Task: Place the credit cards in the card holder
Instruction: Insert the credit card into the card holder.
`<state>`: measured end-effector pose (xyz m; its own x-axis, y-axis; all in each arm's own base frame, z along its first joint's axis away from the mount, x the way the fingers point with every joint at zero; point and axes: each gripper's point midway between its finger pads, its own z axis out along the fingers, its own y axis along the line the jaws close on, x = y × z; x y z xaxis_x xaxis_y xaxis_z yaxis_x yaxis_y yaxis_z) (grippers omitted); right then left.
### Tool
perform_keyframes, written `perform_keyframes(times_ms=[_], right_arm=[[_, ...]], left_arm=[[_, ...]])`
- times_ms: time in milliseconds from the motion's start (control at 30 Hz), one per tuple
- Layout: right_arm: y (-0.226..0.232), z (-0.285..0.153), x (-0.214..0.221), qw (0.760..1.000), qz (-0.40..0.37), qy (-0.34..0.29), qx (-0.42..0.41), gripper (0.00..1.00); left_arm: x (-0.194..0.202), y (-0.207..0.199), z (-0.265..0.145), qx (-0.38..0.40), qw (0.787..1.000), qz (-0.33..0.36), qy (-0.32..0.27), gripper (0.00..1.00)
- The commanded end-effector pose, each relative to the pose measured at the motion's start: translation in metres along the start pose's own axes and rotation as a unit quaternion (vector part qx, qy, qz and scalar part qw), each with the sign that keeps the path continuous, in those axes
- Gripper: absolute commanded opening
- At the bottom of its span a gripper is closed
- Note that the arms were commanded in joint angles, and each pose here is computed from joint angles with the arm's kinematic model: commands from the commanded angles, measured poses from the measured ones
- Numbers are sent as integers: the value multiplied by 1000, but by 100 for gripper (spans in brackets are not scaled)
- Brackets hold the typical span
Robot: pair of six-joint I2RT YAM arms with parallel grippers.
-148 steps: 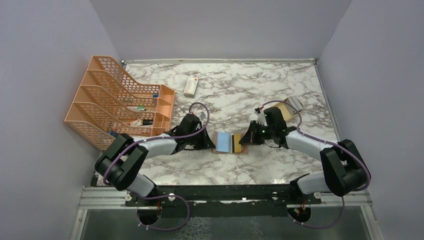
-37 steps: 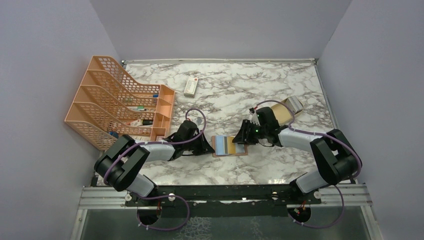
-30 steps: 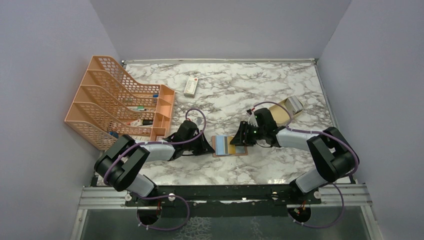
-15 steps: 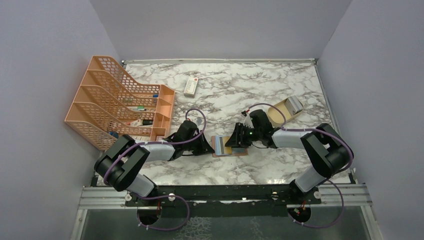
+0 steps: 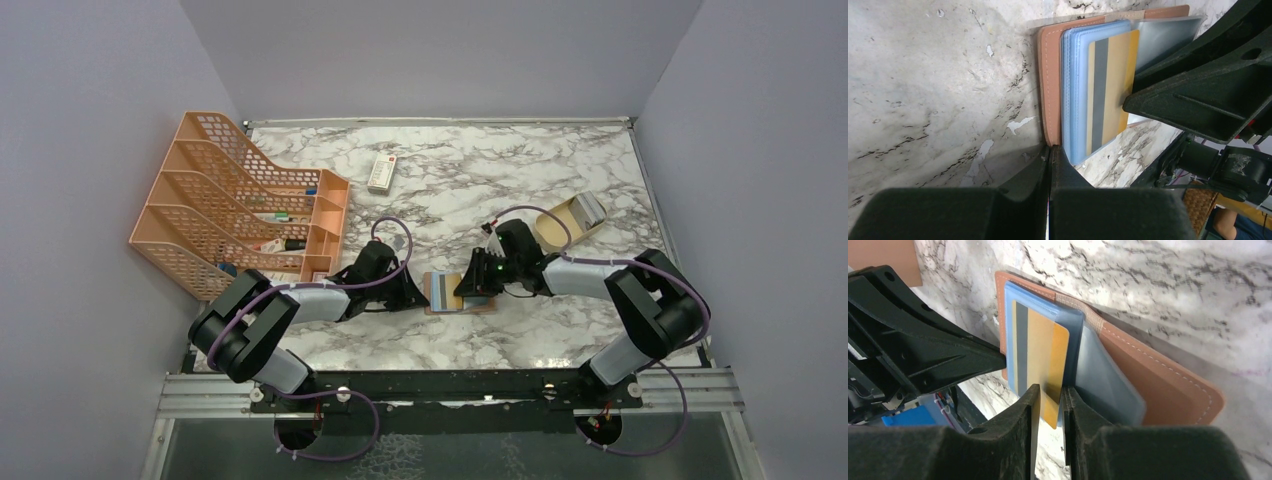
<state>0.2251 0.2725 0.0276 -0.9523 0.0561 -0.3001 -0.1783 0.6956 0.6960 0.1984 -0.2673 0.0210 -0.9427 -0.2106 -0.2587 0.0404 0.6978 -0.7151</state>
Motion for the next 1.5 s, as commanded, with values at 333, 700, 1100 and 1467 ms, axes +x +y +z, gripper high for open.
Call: perform_keyframes(times_ms=[333, 700, 1100, 1467], right_arm=[[1, -12, -2, 999, -18, 3, 41, 27], [14, -13, -2, 1000, -17, -4, 15, 22], [15, -3, 0, 1000, -15, 6, 14, 23], [26, -3, 0, 1000, -27, 6, -8, 23]], left_arm=[[-1, -3, -3, 6, 1000, 9, -10, 0], [0, -3, -1, 6, 1000, 12, -6, 0], [0, -4, -1, 8, 1000, 13, -5, 0], [-1, -6, 0, 9, 1000, 13, -5, 0]])
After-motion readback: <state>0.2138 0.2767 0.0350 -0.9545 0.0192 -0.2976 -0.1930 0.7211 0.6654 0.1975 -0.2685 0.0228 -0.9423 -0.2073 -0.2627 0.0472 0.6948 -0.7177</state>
